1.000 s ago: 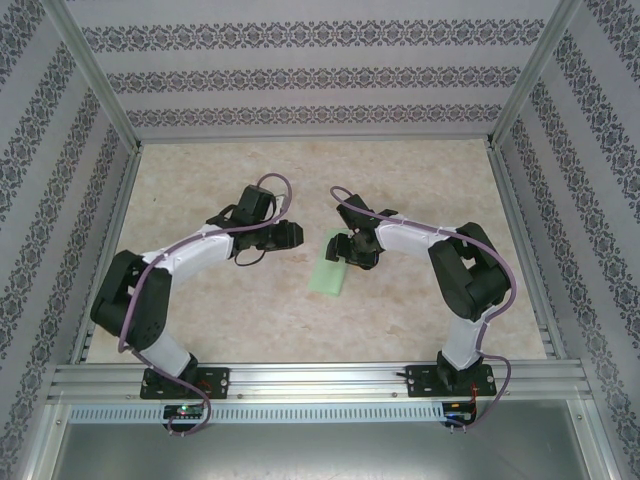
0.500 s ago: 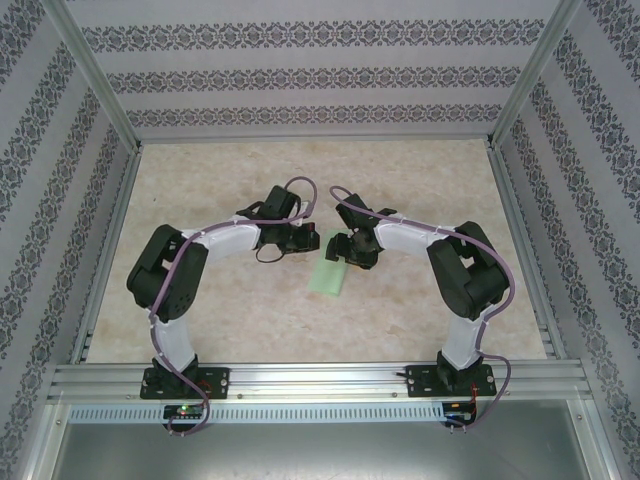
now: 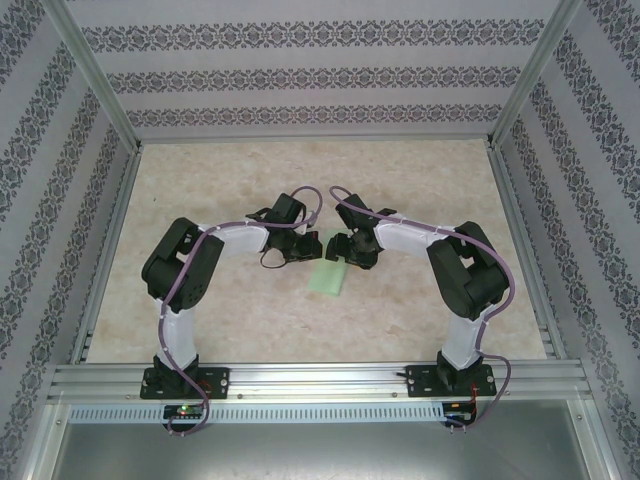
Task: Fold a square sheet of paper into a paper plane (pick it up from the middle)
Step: Hold the square sheet of paper at the center of the table.
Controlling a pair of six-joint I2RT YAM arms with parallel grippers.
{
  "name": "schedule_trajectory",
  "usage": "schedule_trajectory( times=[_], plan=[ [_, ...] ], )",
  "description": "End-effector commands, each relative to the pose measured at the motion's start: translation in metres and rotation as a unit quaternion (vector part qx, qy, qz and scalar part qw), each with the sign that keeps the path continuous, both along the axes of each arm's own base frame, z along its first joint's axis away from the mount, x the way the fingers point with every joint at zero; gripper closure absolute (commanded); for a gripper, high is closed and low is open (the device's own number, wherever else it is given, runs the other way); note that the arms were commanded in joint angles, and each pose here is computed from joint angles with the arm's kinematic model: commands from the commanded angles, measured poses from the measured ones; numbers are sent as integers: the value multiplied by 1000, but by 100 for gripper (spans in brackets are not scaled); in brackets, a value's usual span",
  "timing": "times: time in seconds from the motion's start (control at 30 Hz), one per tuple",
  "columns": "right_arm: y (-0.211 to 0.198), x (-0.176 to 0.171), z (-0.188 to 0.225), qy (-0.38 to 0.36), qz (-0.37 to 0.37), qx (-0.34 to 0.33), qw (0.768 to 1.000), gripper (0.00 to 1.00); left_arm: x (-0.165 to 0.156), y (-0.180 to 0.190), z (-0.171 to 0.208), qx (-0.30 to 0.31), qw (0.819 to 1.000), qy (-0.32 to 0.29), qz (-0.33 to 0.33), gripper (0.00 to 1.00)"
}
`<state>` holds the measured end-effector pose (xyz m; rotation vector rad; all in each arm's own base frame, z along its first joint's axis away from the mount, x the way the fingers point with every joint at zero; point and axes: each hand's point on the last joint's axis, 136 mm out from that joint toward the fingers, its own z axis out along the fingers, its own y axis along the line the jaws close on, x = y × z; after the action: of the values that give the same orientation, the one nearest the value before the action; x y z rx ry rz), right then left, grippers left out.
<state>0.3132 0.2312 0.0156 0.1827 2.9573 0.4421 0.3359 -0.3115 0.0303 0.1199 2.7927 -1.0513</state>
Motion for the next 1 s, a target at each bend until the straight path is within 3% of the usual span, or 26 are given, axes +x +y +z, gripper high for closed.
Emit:
schedule_trajectory(
  times=[0.0,0.4,0.57,0.7,0.8,0.97],
  plan=[
    [-17,-20,-42,44,-4,-52,998,33,5,-18,10,-30,999,-14,-12,100],
    [-7,-14,-34,32,0,-32,999,32,-7,-3,-20,25,999,8,-19,100],
    [4,4,16,-39,-2,17,999,25,-12,0,-29,35,999,20,-28,100],
    [-11,14,61,-102,-36,46,993,22,-13,3,-32,47,998,19,-33,100],
    [-9,18,79,-130,-48,113,984,30,-14,3,-33,49,998,20,-35,100],
    [31,18,84,-118,-28,230,966,64,-14,4,-35,51,998,21,-35,100]
  ],
)
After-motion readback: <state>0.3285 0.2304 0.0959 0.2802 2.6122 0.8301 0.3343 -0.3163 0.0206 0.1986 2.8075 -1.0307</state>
